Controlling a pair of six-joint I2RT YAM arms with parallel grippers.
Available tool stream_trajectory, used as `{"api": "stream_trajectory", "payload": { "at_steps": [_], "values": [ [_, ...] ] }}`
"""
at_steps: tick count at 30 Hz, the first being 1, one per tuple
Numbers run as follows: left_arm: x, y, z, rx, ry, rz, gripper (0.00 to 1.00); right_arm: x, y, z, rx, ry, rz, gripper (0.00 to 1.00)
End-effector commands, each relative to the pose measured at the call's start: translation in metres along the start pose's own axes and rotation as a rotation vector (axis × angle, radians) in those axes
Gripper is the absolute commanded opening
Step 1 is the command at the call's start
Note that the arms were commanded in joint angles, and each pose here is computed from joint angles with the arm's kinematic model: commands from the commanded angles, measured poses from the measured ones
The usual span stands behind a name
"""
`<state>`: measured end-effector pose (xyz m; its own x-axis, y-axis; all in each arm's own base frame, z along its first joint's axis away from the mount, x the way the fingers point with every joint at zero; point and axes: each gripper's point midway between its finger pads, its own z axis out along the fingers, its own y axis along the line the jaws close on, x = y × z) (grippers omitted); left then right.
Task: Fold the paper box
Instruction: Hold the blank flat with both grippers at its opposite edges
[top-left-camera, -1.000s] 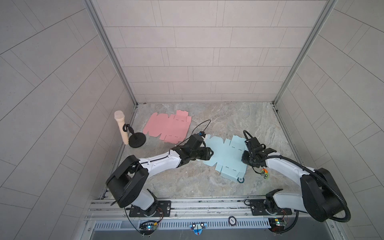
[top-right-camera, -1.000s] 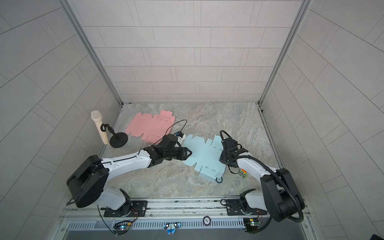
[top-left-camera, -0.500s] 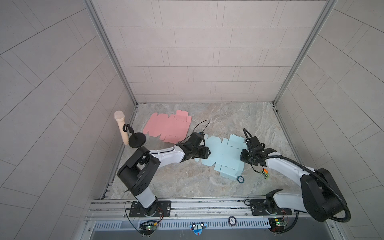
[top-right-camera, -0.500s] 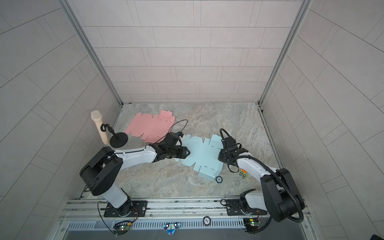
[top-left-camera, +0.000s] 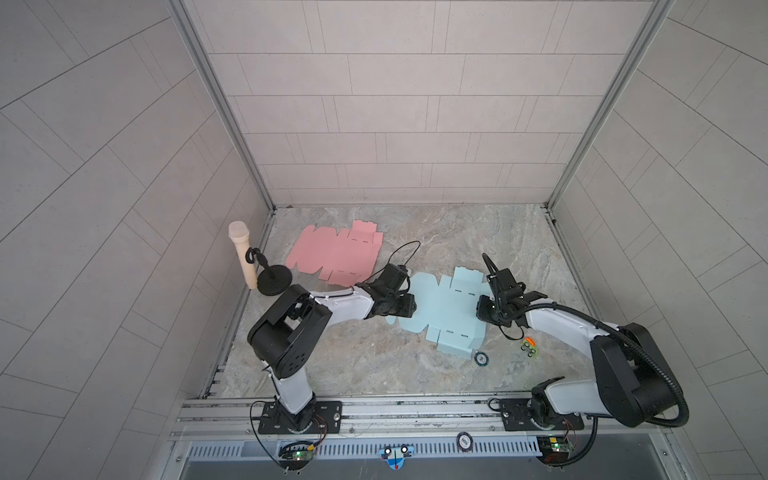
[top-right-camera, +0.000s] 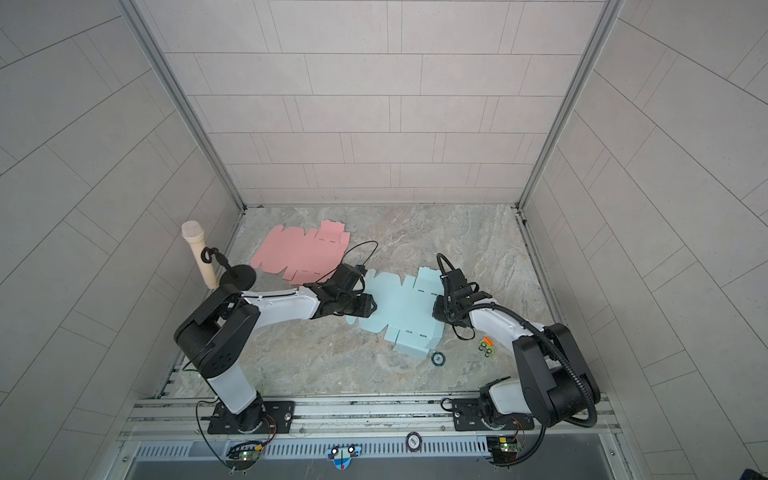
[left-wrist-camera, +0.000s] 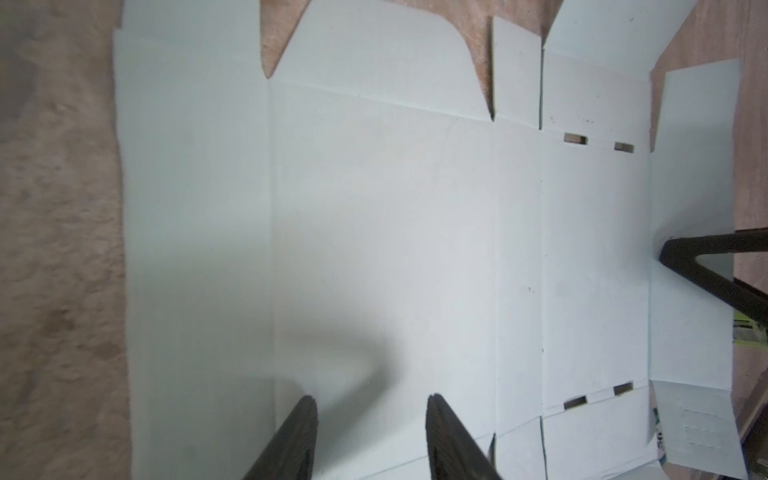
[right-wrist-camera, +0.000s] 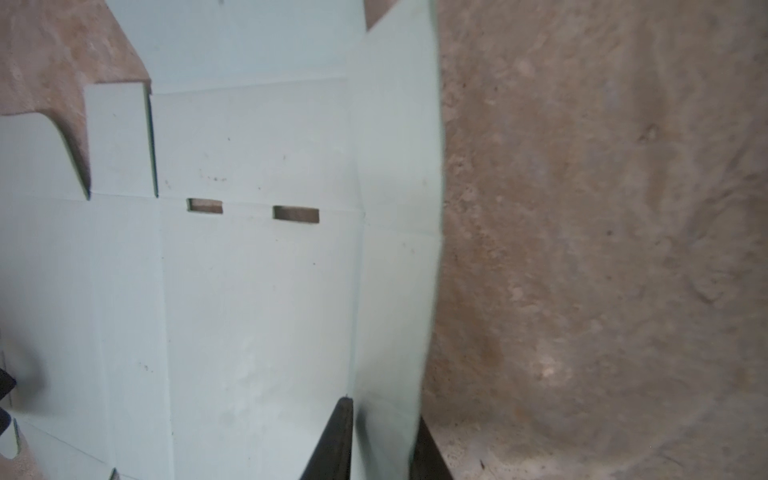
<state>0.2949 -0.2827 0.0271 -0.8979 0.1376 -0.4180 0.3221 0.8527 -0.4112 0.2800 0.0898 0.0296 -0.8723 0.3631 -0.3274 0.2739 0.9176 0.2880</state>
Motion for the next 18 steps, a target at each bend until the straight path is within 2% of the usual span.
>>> {"api": "stream_trajectory", "payload": {
  "at_steps": [1, 10, 18],
  "values": [
    [0.010, 0.009, 0.002, -0.028, 0.018, -0.005, 0.46, -0.005, 0.004, -0.003, -0.018, -0.022, 0.019, 0.23],
    [0.014, 0.009, 0.003, -0.014, 0.017, -0.012, 0.46, 0.005, -0.006, -0.005, -0.010, -0.026, 0.035, 0.19],
    [0.017, 0.011, 0.003, -0.014, 0.018, -0.017, 0.46, 0.005, -0.013, -0.008, -0.017, -0.056, 0.113, 0.22]
  ]
}}
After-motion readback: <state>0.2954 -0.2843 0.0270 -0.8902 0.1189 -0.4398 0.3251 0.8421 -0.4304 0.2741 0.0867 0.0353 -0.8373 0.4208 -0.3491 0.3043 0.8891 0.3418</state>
